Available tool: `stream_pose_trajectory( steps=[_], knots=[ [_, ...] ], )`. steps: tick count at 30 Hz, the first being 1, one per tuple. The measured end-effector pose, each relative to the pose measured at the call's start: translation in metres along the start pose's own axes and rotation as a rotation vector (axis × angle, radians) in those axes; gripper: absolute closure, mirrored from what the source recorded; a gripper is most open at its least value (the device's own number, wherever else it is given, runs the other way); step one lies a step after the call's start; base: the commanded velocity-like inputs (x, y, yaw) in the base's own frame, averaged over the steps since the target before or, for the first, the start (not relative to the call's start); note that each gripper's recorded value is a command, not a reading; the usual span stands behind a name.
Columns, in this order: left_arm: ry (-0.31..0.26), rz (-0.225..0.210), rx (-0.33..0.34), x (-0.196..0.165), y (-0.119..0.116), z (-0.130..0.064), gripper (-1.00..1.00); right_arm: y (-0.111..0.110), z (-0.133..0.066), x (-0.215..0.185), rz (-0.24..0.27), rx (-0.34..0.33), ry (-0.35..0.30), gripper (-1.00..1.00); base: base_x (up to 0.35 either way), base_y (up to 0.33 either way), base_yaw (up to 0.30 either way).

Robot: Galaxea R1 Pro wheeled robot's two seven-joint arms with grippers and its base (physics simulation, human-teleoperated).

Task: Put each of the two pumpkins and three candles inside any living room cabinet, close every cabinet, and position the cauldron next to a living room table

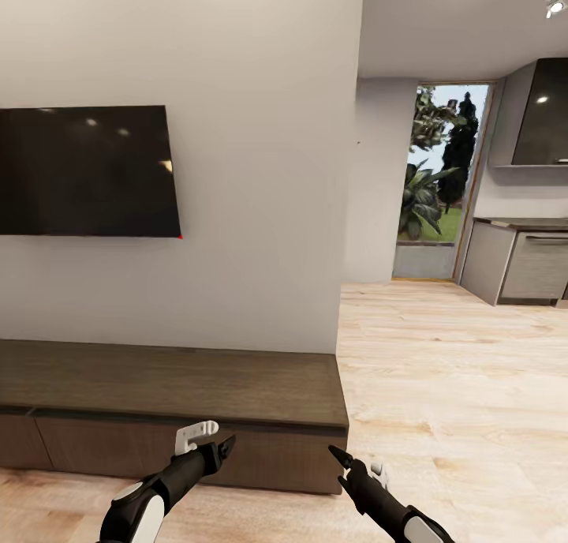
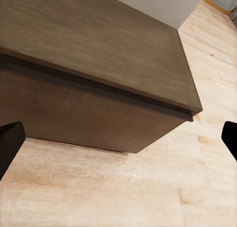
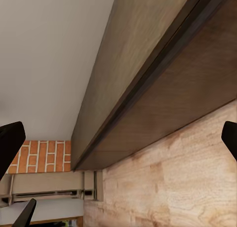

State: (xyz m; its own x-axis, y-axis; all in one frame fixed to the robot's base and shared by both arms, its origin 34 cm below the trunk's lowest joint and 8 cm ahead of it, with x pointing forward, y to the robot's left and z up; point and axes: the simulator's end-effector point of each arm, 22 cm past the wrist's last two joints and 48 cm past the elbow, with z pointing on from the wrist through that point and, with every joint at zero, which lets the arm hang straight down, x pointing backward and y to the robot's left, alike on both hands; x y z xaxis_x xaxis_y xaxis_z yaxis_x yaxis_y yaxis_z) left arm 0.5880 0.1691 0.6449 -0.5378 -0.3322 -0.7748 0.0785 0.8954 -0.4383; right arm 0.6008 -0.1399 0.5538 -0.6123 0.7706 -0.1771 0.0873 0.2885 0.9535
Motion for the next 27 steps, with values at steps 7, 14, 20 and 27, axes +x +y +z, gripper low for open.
stream_pose_trajectory(
  steps=[7, 14, 20, 27],
  knots=[
    [0.001, 0.001, -0.001, 0.0003, 0.0001, 0.0000, -1.00, 0.0016, 0.0002, -0.0014, -0.003, -0.003, -0.001, -1.00, 0.073, 0.035, 0.000],
    [0.000, 0.001, -0.002, 0.0003, 0.0001, 0.0001, -1.00, 0.0017, 0.0005, -0.0013, -0.004, -0.003, -0.002, -1.00, 0.083, 0.029, 0.000],
    [0.014, -0.003, -0.010, 0.0068, 0.0030, 0.0022, -1.00, 0.0012, 0.0000, -0.0027, -0.004, 0.000, -0.002, -1.00, 0.166, 0.047, 0.000],
    [0.016, -0.007, -0.009, 0.0077, 0.0030, 0.0024, -1.00, 0.0011, 0.0001, -0.0030, -0.007, -0.001, -0.006, -1.00, 0.029, 0.008, 0.000]
  ],
)
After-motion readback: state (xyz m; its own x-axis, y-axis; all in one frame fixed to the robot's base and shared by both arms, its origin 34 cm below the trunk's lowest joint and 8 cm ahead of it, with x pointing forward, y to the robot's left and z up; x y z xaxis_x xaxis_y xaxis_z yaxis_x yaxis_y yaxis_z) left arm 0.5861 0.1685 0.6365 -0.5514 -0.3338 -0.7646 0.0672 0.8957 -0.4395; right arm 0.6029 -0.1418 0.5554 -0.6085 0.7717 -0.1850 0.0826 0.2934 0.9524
